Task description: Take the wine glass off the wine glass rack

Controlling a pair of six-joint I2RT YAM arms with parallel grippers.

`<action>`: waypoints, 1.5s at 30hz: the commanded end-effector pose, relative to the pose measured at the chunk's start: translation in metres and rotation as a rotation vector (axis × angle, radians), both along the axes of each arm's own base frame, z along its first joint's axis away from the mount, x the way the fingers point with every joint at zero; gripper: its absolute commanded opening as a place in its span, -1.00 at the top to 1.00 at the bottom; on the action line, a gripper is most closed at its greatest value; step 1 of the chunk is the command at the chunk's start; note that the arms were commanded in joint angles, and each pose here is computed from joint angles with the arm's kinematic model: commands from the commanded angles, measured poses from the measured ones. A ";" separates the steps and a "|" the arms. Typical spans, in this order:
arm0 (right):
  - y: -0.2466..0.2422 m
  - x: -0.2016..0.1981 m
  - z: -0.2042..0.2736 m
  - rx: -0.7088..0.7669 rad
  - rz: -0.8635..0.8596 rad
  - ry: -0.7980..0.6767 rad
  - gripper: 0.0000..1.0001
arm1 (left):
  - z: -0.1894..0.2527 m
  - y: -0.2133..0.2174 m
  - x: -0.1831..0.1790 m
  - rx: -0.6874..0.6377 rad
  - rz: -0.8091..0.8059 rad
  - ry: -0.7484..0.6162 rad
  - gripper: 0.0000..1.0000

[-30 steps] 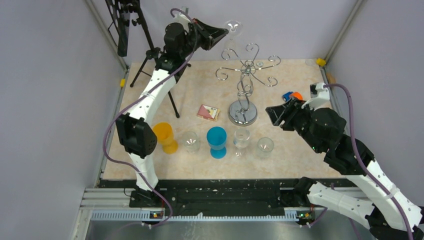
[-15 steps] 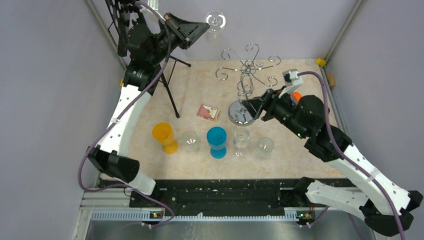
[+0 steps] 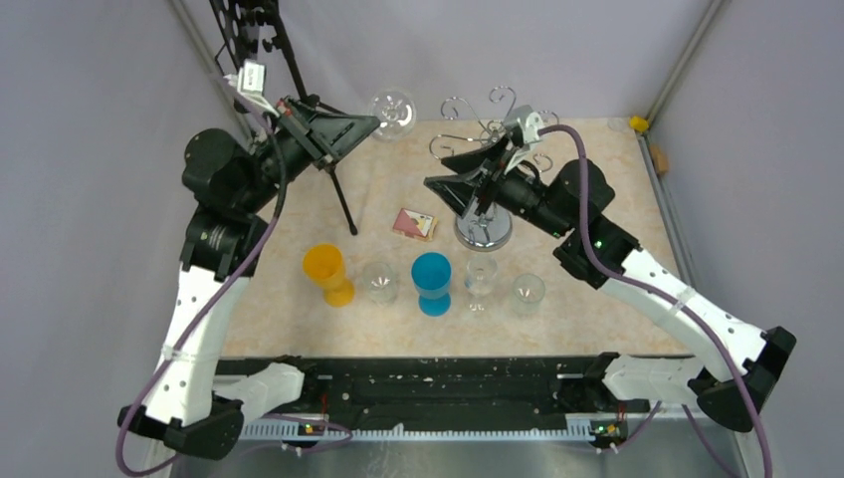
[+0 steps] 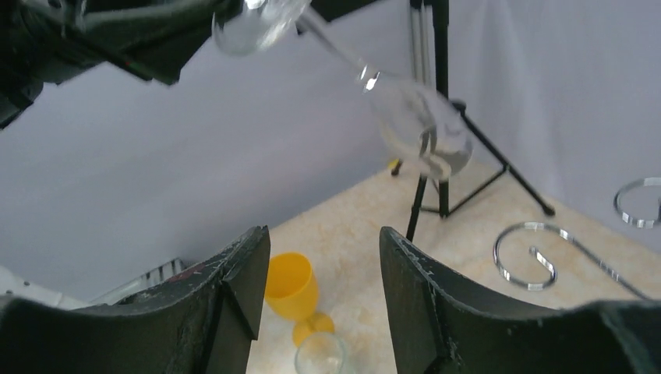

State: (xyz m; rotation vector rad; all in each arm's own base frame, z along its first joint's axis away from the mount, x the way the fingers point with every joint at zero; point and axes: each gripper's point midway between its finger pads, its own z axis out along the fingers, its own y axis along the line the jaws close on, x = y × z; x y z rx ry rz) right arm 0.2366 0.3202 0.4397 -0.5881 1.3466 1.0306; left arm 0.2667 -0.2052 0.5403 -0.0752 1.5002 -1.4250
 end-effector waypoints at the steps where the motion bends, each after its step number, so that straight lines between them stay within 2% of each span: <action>1: -0.002 -0.008 0.059 0.172 0.028 -0.279 -0.10 | 0.010 0.014 -0.043 -0.014 -0.003 -0.056 1.00; 11: 0.026 -0.026 0.065 0.236 0.161 -0.556 -0.06 | -0.006 0.016 -0.086 -0.022 -0.094 0.043 1.00; 21: 0.074 -0.055 0.053 0.155 0.303 -0.659 0.00 | -0.023 0.017 -0.094 -0.007 -0.104 0.102 1.00; 26: 0.075 -0.053 0.056 0.182 0.283 -0.649 0.27 | -0.023 0.017 -0.097 -0.008 -0.109 0.100 1.00; 31: 0.074 -0.044 0.060 0.205 0.235 -0.628 0.87 | -0.019 0.016 -0.097 -0.017 -0.118 0.095 1.00; 33: 0.070 -0.040 0.065 0.227 0.204 -0.620 1.00 | -0.018 0.016 -0.097 -0.019 -0.118 0.090 1.00; 34: 0.067 -0.039 0.068 0.242 0.188 -0.620 1.00 | -0.018 0.016 -0.097 -0.021 -0.117 0.087 0.86; 38: 0.052 -0.036 0.084 0.325 0.124 -0.586 1.00 | -0.011 0.020 -0.098 -0.034 -0.092 0.044 -0.02; 40: 0.042 -0.037 0.093 0.370 0.098 -0.572 1.00 | -0.008 0.023 -0.096 -0.037 -0.064 0.021 -0.38; 42: 0.029 -0.039 0.104 0.422 0.067 -0.557 1.00 | -0.008 0.025 -0.094 -0.037 -0.045 0.004 -0.49; 45: 0.005 -0.042 0.121 0.509 0.011 -0.535 1.00 | -0.008 0.027 -0.091 -0.043 -0.023 -0.022 -0.53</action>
